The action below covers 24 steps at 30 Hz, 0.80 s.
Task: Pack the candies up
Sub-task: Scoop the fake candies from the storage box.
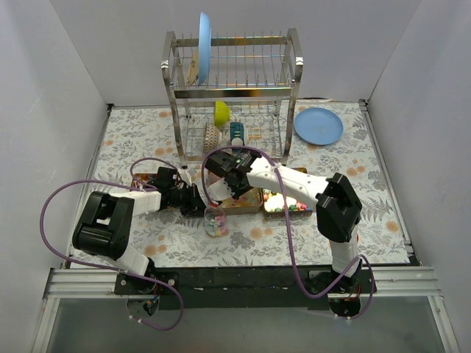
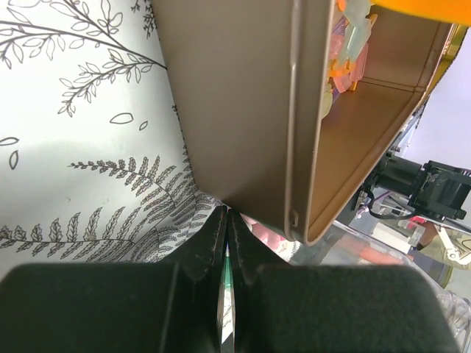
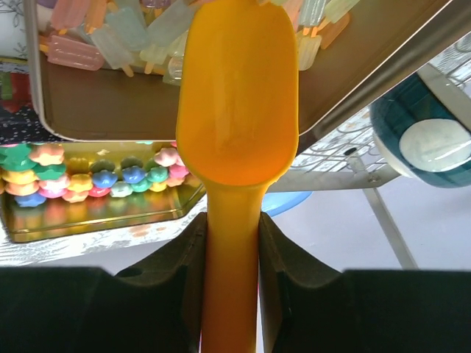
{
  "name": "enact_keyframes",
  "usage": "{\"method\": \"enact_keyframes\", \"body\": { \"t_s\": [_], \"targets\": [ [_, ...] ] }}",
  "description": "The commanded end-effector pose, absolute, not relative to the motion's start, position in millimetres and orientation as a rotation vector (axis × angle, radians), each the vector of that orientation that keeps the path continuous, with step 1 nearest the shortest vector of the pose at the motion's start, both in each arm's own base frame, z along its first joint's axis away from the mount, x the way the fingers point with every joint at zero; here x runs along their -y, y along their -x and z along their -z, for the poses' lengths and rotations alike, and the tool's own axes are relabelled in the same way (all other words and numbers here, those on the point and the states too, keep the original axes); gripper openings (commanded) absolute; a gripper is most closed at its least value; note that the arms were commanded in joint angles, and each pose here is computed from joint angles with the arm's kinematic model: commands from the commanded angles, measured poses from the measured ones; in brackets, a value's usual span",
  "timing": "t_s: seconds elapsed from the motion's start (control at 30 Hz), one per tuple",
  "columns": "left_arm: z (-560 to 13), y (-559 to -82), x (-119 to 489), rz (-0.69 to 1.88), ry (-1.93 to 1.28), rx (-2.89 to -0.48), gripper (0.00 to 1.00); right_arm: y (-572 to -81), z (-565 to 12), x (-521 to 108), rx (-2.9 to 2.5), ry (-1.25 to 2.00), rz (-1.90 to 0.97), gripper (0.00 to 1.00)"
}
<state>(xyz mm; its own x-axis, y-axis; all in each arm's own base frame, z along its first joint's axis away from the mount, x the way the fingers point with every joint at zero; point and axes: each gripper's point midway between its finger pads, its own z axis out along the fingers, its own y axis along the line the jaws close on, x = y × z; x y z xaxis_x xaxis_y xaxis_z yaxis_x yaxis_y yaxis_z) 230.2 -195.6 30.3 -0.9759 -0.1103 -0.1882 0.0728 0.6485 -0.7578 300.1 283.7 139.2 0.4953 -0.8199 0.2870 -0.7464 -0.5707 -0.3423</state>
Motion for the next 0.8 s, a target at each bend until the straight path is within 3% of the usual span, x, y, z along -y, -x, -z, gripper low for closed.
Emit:
{"method": "enact_keyframes", "body": {
  "t_s": [0.0, 0.3, 0.47, 0.77],
  "targets": [
    [-40, -240, 201, 1.249, -0.03, -2.586, 0.0, -273, -114, -265, -1.557, 2.649, 0.519, 0.01],
    [-37, -244, 199, 1.222, -0.044, -2.58, 0.0, -277, -100, -244, -1.825, 2.566, 0.519, 0.01],
    [-28, -244, 201, 1.23, -0.032, -2.597, 0.0, -277, -105, -251, -2.049, 2.361, 0.473, 0.01],
    [-24, -257, 206, 1.254, -0.018, -2.607, 0.0, -291, -94, -264, -2.116, 2.266, 0.53, 0.01]
  ]
}}
